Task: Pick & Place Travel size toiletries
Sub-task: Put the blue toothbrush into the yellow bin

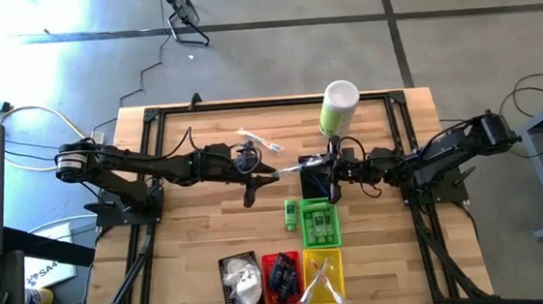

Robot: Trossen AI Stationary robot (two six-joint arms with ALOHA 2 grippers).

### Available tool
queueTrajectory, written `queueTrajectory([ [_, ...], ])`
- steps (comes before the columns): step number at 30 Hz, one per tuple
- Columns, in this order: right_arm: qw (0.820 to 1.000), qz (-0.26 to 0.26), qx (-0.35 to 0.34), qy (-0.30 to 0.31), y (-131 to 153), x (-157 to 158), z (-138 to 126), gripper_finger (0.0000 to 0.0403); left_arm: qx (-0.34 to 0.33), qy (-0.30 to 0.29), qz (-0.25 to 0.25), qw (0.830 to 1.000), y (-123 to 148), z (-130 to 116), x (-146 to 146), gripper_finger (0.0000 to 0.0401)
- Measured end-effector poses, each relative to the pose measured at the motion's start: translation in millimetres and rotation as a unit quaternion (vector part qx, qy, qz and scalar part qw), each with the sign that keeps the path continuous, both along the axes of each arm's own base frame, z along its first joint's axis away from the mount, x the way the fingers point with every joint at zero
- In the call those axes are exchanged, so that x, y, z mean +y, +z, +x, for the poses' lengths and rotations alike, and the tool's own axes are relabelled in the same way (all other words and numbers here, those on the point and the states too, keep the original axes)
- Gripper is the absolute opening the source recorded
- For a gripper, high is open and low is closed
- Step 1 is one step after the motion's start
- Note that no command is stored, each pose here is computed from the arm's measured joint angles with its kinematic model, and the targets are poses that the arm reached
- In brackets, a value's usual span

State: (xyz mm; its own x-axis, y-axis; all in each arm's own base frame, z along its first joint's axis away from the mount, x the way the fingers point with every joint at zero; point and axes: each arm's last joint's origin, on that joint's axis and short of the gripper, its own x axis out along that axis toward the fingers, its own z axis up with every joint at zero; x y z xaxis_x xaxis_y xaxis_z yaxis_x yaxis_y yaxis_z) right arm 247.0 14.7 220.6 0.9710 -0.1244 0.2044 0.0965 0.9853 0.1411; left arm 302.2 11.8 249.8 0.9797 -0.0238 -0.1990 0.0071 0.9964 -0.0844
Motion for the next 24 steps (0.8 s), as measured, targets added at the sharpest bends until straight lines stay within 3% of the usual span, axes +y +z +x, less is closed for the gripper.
queueTrajectory([
  [7,1.000,0.001,0.001,-0.004,-0.2,-0.3,0.0,0.0021,0.003,0.030,0.012,0.999,-0.4,-0.2,1.8,0.0111],
  [17,1.000,0.000,0.002,-0.002,-0.4,-0.2,0.1,0.0020,0.004,0.035,0.019,0.999,-0.5,-0.3,2.2,0.0194],
  [24,1.000,-0.012,0.003,-0.005,-0.3,-0.1,0.0,0.0020,0.002,0.035,0.019,0.999,8.2,-7.5,1.9,0.0198],
])
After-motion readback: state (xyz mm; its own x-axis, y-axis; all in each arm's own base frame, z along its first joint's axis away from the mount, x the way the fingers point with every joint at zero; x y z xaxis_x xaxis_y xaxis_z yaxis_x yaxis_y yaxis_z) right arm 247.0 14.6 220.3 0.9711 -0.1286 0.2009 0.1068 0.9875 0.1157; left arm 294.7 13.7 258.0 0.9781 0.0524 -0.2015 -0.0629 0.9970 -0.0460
